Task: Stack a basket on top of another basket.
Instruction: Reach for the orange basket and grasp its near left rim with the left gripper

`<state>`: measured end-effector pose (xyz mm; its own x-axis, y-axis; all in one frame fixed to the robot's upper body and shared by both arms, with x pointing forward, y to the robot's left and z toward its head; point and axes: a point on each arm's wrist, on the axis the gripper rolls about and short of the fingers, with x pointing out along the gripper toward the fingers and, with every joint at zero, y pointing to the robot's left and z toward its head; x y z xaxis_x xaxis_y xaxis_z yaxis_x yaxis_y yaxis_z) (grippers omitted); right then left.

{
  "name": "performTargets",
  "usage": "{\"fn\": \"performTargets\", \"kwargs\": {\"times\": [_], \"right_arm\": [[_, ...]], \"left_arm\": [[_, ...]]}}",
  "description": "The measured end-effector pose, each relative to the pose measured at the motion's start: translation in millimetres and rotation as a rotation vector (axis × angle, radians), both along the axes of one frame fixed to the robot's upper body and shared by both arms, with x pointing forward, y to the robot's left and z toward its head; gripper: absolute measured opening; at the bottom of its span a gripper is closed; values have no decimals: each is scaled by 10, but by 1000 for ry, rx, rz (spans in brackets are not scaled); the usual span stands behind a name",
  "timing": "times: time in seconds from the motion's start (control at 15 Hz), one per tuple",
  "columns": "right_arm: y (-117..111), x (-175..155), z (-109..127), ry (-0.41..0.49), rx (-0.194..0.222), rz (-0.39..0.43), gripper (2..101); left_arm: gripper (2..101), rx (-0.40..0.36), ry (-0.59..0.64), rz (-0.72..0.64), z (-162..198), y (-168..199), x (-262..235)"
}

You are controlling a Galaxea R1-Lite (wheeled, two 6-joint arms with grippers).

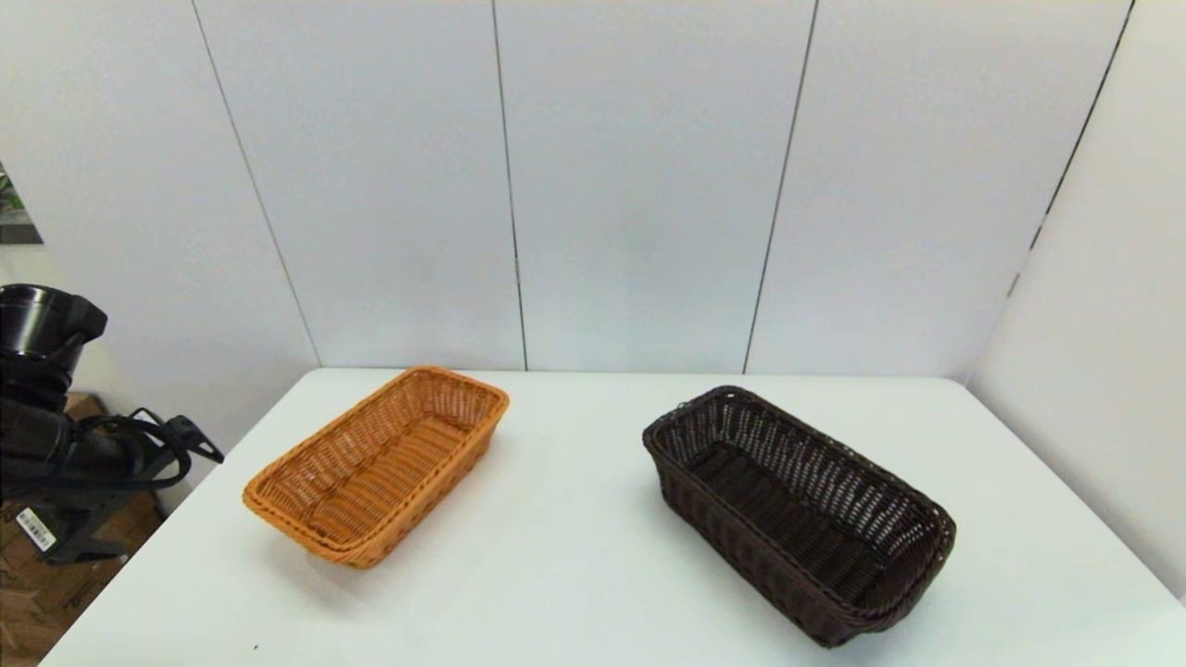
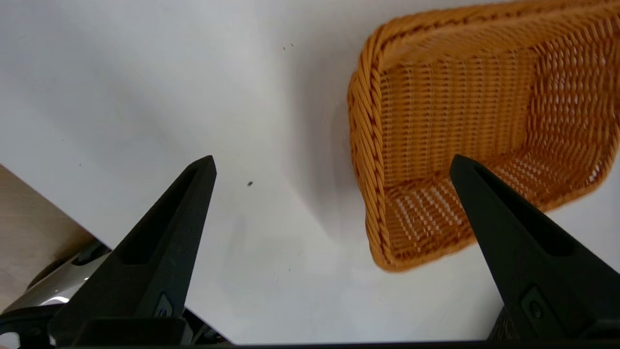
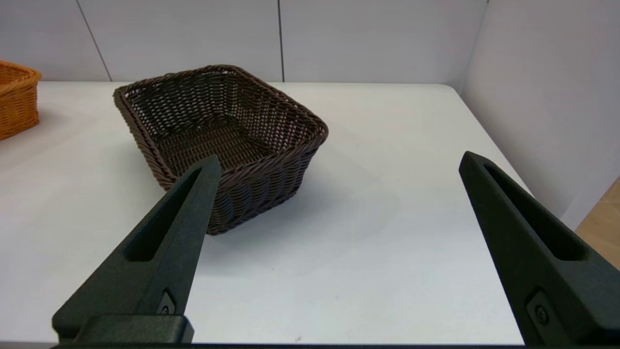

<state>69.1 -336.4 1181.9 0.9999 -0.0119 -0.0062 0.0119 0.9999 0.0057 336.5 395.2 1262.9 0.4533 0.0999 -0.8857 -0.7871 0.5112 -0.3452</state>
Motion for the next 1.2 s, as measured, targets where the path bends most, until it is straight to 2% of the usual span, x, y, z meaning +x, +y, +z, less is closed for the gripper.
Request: {"fn": "performTargets", "kwargs": {"times": [0.33,0.8,1.2], "right_arm": [[0,0,0,0,0,0,977],[0,0,0,0,0,0,977],[0,0,0,0,0,0,977]], "left_arm": [[978,-6,-12,-1,-246,-8,132],[978,-69,43,-24,-431,-277,253],[978,-82,43,-22,-661,-332,455]]}}
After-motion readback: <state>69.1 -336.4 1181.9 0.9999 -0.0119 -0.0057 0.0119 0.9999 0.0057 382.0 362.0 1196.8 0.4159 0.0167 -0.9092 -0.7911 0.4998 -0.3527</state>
